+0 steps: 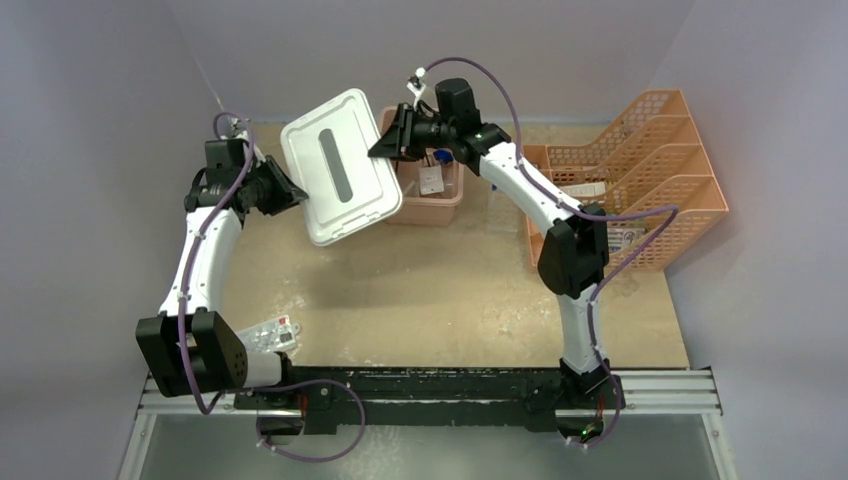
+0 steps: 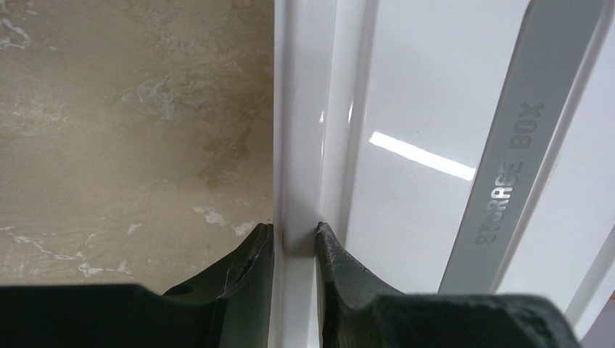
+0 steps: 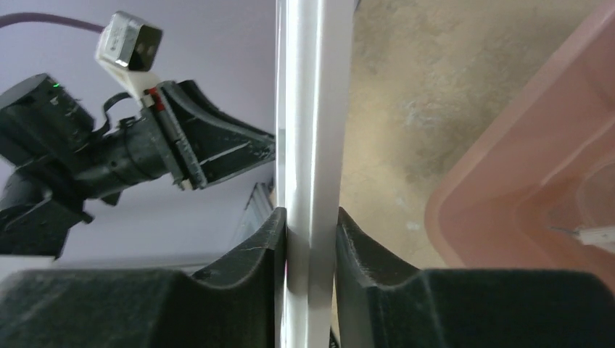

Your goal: Organize the chemistry lab equipment

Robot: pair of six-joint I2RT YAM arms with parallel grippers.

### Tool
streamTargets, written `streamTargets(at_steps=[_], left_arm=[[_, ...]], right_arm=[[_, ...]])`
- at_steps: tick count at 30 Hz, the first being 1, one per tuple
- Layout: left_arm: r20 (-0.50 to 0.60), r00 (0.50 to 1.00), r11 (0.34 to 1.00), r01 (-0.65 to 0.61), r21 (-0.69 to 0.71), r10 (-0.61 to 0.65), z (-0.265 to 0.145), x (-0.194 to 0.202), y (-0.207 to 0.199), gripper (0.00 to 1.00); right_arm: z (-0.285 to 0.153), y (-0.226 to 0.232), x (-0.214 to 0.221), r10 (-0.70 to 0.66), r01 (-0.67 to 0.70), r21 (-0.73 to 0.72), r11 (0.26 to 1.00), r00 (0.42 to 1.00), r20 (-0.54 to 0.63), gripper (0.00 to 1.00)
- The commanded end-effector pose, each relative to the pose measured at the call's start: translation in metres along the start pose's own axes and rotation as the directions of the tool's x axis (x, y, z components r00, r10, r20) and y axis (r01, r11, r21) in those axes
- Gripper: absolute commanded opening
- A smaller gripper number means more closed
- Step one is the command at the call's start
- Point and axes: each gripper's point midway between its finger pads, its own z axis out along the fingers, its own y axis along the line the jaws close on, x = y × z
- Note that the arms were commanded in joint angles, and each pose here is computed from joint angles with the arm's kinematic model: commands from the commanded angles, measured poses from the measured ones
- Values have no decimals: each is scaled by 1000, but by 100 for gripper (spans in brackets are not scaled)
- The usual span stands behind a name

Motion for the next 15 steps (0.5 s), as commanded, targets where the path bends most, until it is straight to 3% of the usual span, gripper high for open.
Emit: streamTargets(at_steps=[1, 3, 6, 12, 15], left_arm=[[103, 993, 993, -59, 98, 49, -11, -30, -30, 11], [121, 992, 990, -50, 130, 34, -12, -34, -37, 15], [148, 989, 987, -29, 160, 5, -14, -41, -45, 27], [186, 981, 976, 8, 217, -50, -12, -61, -60, 53], [199, 972, 950, 58, 308, -124, -9, -81, -82, 56]], right_arm=[[-33, 58, -28, -22, 42, -193, 980, 995, 102, 22], [-37, 60, -30, -9, 29, -199, 980, 995, 102, 13], [-42, 58, -34, 8, 14, -195, 981, 994, 110, 7], [-62, 46, -56, 62, -29, -170, 985, 980, 189, 1], [-78, 30, -71, 127, -89, -162, 983, 961, 244, 1]])
